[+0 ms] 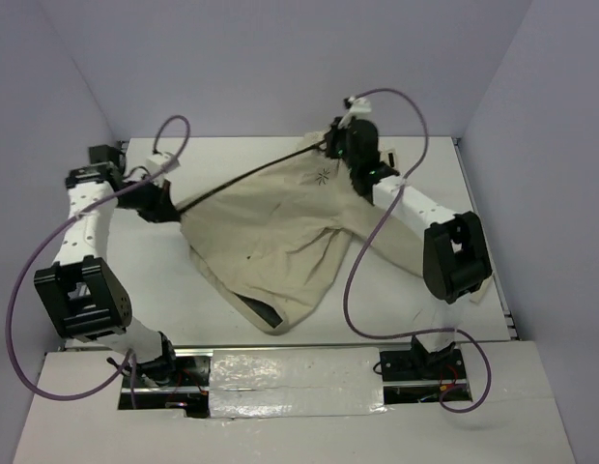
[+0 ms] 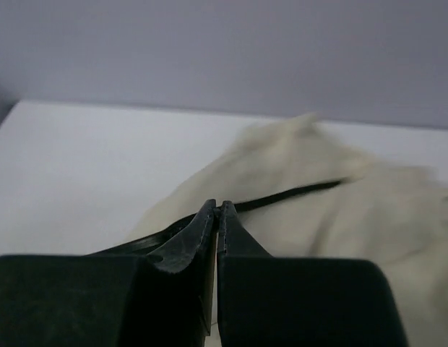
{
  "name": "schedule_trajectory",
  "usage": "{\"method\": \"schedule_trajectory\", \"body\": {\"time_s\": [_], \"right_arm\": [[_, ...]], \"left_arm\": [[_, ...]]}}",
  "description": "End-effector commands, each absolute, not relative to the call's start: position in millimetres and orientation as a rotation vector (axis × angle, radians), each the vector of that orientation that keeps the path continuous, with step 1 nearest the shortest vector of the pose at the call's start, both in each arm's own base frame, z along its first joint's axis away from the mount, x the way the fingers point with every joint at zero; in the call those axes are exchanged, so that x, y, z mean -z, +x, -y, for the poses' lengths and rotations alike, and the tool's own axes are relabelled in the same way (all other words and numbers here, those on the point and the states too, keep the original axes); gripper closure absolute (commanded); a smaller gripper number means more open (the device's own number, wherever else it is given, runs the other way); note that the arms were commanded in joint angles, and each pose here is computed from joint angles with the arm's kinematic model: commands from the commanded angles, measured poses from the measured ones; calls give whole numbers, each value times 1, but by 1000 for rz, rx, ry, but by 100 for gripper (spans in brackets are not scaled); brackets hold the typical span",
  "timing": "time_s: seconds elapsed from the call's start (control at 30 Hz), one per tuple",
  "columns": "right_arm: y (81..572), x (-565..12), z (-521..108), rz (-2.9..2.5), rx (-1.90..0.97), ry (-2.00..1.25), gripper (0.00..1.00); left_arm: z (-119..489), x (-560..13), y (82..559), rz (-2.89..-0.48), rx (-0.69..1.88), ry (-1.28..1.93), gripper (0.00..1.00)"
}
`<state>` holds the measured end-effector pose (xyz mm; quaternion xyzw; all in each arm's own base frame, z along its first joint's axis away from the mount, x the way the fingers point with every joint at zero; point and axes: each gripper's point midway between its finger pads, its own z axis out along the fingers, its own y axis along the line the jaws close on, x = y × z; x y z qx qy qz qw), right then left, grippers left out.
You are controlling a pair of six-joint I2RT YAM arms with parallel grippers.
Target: Zip up the jacket
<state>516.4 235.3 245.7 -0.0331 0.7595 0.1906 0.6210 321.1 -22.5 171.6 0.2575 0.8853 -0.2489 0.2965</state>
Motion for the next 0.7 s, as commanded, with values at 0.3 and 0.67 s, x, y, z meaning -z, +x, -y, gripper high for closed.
{"method": "schedule_trajectory", "body": {"time_s": [0.3,0.67], "right_arm": [[584,-316,44,-1592,355,268,100],[552,-418,-14,-1508,55,57,0]], "left_arm": [[-136,-230,305,-2355,-50,795,100],[-143,-299,360,-2153,-56,105,1]]}}
